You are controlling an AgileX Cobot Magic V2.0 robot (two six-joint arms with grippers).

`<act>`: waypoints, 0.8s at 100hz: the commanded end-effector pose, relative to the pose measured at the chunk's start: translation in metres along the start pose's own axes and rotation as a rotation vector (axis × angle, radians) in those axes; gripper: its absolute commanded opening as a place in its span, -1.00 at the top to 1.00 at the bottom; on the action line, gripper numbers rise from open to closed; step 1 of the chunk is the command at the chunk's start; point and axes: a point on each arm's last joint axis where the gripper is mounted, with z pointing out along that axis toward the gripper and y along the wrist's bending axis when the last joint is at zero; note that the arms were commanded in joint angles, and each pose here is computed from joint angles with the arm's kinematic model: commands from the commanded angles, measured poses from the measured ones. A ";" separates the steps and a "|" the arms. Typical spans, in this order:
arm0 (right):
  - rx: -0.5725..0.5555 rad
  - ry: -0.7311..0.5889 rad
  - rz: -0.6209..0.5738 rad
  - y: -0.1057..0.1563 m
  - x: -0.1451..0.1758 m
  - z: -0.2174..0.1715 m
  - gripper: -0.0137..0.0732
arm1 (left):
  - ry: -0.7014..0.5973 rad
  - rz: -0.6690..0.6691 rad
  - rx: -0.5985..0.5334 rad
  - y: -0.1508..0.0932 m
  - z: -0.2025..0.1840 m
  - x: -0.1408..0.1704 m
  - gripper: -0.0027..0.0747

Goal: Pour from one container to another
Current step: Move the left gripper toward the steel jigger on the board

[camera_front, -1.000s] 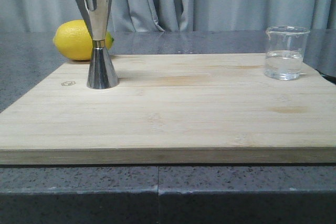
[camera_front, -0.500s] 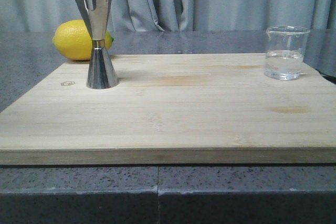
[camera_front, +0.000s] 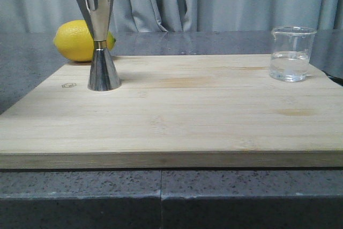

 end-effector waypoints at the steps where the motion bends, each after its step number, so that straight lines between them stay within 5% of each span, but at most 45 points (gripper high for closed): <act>1: 0.005 -0.101 -0.003 -0.001 -0.015 -0.003 -0.82 | -0.108 0.024 -0.006 -0.001 0.000 -0.010 -0.69; 26: 0.011 -0.094 -0.015 -0.001 -0.015 0.000 -0.82 | -0.097 0.257 0.001 -0.006 0.004 0.007 -0.69; 80: 0.016 -0.076 -0.026 -0.002 -0.014 0.014 -0.82 | -0.222 0.034 -0.006 -0.013 0.007 0.027 -0.67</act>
